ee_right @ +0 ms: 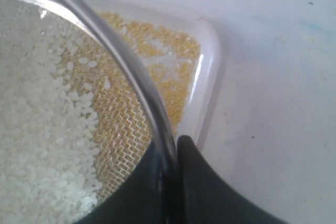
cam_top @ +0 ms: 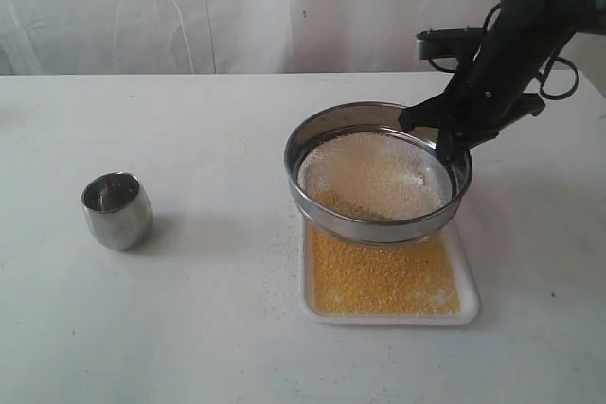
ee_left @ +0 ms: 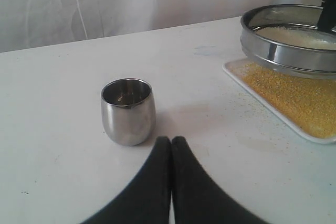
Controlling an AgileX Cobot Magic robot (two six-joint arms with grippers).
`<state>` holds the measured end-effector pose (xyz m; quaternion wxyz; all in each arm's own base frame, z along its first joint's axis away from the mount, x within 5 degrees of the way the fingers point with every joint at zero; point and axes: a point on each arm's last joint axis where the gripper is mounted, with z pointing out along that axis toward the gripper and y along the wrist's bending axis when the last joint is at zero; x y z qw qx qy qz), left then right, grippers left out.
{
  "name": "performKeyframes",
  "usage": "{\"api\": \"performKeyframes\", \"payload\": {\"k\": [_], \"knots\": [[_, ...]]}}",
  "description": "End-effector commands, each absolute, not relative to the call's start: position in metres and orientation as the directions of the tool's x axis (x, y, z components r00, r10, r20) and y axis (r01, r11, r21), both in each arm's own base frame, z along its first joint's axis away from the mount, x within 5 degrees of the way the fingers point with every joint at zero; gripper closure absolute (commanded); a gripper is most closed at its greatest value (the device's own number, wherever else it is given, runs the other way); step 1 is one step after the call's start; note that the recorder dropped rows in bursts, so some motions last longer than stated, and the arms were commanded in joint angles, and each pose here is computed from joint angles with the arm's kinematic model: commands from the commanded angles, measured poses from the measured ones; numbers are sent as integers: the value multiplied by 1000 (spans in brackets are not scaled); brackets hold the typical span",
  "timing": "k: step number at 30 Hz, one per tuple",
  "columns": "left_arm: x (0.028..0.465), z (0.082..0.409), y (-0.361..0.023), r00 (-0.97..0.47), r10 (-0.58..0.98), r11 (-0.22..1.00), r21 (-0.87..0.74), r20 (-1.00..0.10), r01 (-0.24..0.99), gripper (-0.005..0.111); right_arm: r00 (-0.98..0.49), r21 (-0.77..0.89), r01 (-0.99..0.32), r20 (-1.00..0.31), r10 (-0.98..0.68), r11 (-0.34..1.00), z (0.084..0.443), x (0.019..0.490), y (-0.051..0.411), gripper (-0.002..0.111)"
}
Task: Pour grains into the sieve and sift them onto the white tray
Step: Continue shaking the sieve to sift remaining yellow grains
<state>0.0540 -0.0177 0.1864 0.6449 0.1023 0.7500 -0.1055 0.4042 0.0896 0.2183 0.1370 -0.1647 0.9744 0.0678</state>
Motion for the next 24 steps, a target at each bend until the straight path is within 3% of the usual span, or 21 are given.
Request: {"api": "performKeyframes", "payload": {"k": [1,2,3,6,7,10,11,14,15,16,18,20,24], "knots": [[54,186,-18,-145,10,956,-33,-989,292,107,-892,-15,-315,-338,-301,949,230,406,88,108],[54,186,-18,-145,10,956,-33,-989,292,107,-920,-11,-171,-355,-163,985,231,409,78,108],[54,186,-18,-145,10,956,-33,-989,292,107,-929,42,-143,-349,-120,989,231,409,78,108],[54,186,-18,-145,10,956,-33,-989,292,107,-830,189,-521,-337,-444,832,232,395,104,108],[54,186,-18,-145,10,956,-33,-989,292,107,-835,161,-501,-348,-427,850,232,397,104,108],[54,186,-18,-145,10,956,-33,-989,292,107,-905,74,-168,-406,-124,983,233,414,80,108],[54,186,-18,-145,10,956,-33,-989,292,107,-907,91,-173,-403,-123,981,233,413,80,108],[54,186,-18,-145,10,956,-33,-989,292,107,-865,215,-459,-330,-378,862,235,394,104,108],[54,186,-18,-145,10,956,-33,-989,292,107,-826,179,-528,-334,-453,831,235,392,106,108],[54,186,-18,-145,10,956,-33,-989,292,107,-840,132,-488,-340,-423,863,235,396,102,108],[54,186,-18,-145,10,956,-33,-989,292,107,-889,42,-281,-387,-244,959,236,409,82,108],[54,186,-18,-145,10,956,-33,-989,292,107,-904,58,-214,-391,-175,975,236,411,71,108],[54,186,-18,-145,10,956,-33,-989,292,107,-880,182,-418,-324,-347,890,235,398,85,108]]}}
